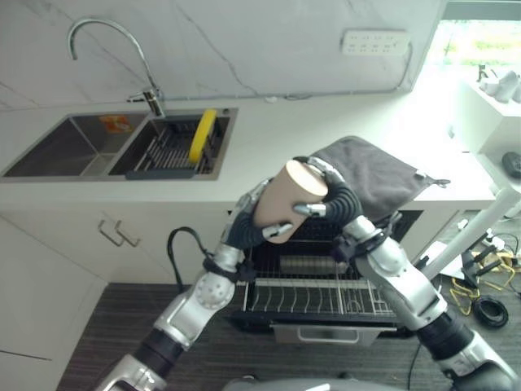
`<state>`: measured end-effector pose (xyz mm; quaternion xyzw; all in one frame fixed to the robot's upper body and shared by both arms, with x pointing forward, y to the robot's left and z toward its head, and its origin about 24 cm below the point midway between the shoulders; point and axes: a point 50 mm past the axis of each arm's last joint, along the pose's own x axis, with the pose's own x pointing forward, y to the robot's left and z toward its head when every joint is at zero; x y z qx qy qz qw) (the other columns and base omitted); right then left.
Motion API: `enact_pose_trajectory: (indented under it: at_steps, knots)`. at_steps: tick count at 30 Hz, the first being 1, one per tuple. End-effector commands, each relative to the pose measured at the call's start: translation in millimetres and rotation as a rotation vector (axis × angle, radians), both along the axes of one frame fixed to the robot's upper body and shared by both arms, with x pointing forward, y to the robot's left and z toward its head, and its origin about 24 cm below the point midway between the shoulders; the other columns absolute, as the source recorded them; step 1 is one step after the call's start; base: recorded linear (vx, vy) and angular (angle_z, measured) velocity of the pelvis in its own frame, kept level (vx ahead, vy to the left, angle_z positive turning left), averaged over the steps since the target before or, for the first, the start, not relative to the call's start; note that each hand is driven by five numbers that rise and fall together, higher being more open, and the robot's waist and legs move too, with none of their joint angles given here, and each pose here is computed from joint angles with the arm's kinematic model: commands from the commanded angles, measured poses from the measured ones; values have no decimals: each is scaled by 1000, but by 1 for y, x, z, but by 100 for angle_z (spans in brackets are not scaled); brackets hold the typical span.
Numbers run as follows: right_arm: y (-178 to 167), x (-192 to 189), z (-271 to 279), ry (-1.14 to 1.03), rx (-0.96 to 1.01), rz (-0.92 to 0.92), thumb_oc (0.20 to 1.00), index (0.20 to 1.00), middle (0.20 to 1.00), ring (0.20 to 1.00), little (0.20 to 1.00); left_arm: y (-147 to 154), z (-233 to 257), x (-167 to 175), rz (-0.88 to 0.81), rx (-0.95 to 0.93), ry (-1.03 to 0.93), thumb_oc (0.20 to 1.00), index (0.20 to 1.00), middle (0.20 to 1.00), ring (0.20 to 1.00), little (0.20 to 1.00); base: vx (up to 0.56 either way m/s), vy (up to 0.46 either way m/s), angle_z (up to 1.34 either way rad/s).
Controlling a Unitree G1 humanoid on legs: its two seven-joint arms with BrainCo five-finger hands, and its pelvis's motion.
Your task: Place the dishes in the dishwasher.
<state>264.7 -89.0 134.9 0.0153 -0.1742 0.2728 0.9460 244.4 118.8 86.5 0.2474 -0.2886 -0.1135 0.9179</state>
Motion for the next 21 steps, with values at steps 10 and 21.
enact_pose_trajectory:
  at_steps: [10, 21]
  knots:
    - [3, -5, 62, -245, 298, -66, 200, 200, 200, 200, 200, -18, 2, 5, -56, 113, -54, 1000, 1000, 1000, 1000, 1000, 0, 0, 0]
    - [-75, -7, 32, -191, 517, -463, 200, 200, 200, 200, 200, 10, 0, 4, 70, 100, -65, 1000, 1000, 1000, 1000, 1000, -4, 1, -1]
